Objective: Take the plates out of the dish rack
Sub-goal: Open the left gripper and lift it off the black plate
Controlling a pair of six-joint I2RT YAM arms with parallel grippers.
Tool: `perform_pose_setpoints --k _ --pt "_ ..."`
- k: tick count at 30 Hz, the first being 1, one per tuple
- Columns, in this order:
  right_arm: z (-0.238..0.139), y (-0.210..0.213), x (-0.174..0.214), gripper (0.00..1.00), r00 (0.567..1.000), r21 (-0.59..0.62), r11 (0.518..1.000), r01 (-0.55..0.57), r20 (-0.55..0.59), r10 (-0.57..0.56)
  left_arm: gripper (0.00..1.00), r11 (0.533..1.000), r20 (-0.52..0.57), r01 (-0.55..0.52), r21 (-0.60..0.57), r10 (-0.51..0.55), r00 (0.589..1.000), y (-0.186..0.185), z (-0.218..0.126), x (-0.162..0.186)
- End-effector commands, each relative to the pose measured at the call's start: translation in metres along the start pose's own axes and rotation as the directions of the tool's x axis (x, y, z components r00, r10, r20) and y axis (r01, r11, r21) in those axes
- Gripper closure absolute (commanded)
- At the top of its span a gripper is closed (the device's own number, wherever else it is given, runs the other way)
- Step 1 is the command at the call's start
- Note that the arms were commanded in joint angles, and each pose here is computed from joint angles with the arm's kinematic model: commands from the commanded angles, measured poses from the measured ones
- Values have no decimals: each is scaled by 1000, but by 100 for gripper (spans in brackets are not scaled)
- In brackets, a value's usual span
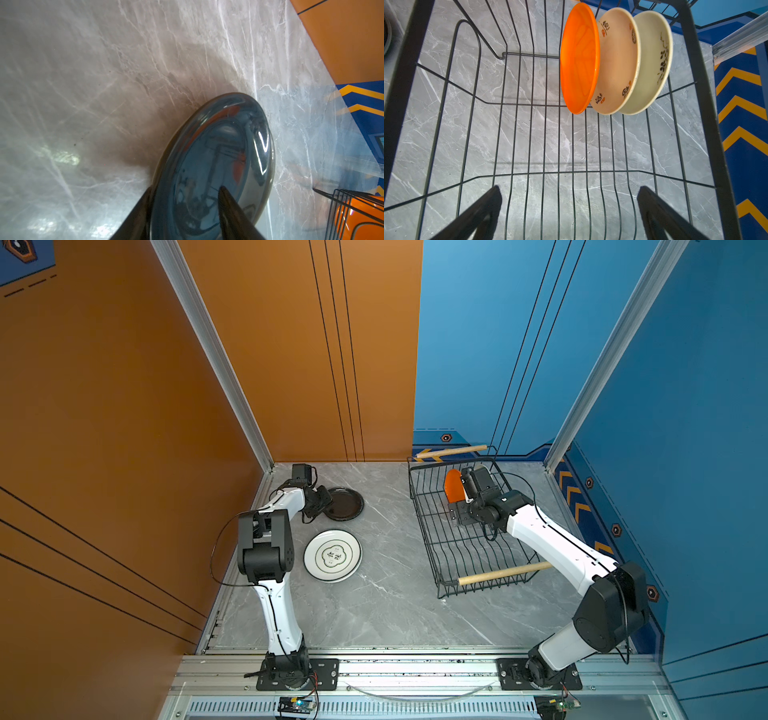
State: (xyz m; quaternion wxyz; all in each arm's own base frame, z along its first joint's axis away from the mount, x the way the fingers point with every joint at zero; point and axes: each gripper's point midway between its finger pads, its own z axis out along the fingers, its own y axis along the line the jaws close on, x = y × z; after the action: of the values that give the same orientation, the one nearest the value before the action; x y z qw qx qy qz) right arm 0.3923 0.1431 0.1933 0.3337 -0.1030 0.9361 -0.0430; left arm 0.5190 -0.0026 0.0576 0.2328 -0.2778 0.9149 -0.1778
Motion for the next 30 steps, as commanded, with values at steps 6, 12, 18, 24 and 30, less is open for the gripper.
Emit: perform_pose_setpoints --k 6,12,18,24,30 --pt "-1 3 2 0 1000 -18 1000 -2 -3 2 45 997 -25 -57 -51 56 998 -2 -9 6" --pt "4 4 4 0 1000 -45 999 -11 -21 10 37 993 -23 -97 -69 96 995 -9 -18 9" --pt "8 5 -3 0 1000 -95 995 -23 -16 21 23 989 6 -119 -84 120 993 -10 -42 11" --pt "14 9 -22 0 999 -130 991 -30 9 31 15 986 43 -146 -78 150 988 -12 -74 17" --pt "34 6 -44 0 998 -137 989 -45 27 49 2 986 71 -156 -62 160 985 -11 -105 32"
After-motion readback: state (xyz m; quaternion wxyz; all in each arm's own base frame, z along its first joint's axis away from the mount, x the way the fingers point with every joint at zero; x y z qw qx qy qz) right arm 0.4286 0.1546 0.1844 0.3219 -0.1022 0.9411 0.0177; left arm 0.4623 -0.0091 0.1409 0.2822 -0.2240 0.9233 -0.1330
